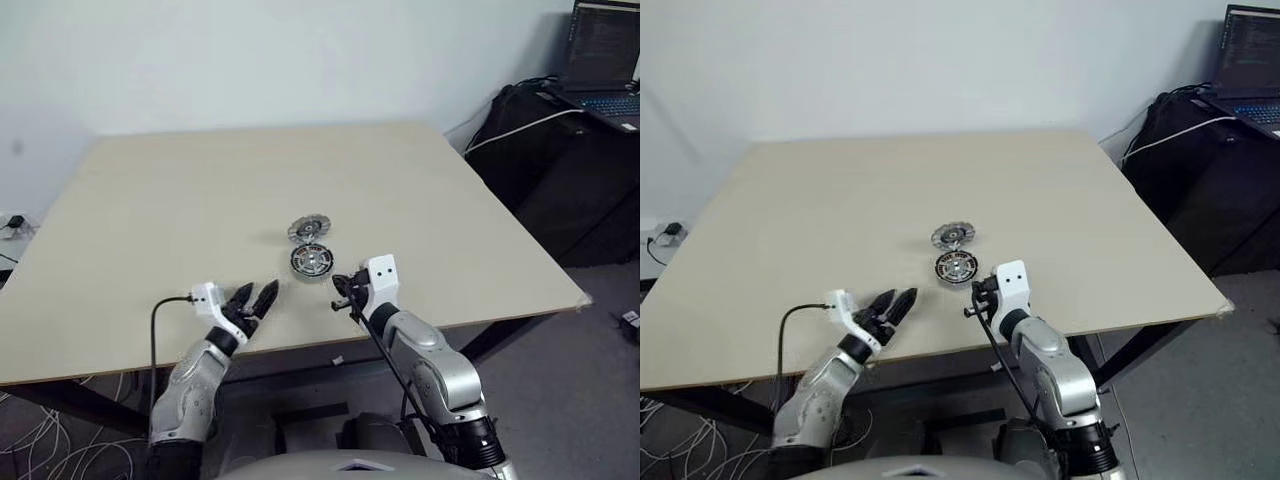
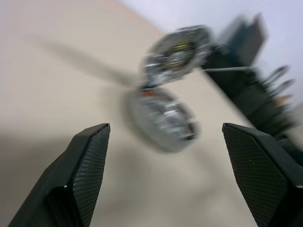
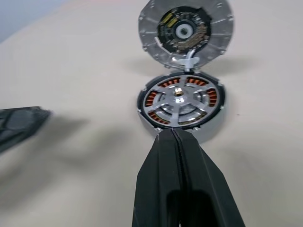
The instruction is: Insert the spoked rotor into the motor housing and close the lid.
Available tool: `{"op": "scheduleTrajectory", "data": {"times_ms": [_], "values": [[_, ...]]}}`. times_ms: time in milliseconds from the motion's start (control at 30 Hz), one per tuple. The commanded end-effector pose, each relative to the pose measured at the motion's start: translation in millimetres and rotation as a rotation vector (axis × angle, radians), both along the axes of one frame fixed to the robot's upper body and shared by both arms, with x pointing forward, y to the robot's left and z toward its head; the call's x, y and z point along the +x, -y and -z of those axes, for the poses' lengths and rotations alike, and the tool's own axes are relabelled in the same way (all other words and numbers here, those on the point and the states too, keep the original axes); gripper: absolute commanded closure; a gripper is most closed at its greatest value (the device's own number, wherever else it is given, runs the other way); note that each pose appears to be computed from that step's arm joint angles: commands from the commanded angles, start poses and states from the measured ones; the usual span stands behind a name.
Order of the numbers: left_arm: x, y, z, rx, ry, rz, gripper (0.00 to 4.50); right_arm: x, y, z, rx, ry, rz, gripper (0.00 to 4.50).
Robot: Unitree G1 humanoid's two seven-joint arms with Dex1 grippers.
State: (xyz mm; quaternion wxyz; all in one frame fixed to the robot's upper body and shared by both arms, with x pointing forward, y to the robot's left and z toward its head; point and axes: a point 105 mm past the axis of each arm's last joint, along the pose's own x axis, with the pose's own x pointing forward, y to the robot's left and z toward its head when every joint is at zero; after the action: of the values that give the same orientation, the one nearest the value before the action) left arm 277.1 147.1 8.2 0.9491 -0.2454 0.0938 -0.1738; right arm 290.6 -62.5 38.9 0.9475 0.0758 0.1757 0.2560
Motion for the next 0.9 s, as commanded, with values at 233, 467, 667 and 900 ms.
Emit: {"op": "scheduleTrajectory", "data": {"times_ms": [233, 467, 667, 900], "values": [[37.9, -14.1, -55.5, 0.234, 0.274, -0.088, 0.50, 25.6, -14.5, -9.7, -0.028, 0.078, -0.058, 4.50], [45.2, 27.5, -69.8, 0.169, 0.348, 0.028, 0.50, 44.4, -21.3, -10.0, -0.093, 0.106, -0.075, 4.50], [33.6, 52.8, -59.4, 0.182, 0.350, 0.140, 0.50, 62.8, -25.1, -18.1, -0.140, 0.138, -0.069, 4.50], [6.0, 69.4, -38.8, 0.275, 0.338, 0.313, 0.50, 77.5, -33.0, -24.6, -0.160, 0.158, -0.079, 4.50]]}}
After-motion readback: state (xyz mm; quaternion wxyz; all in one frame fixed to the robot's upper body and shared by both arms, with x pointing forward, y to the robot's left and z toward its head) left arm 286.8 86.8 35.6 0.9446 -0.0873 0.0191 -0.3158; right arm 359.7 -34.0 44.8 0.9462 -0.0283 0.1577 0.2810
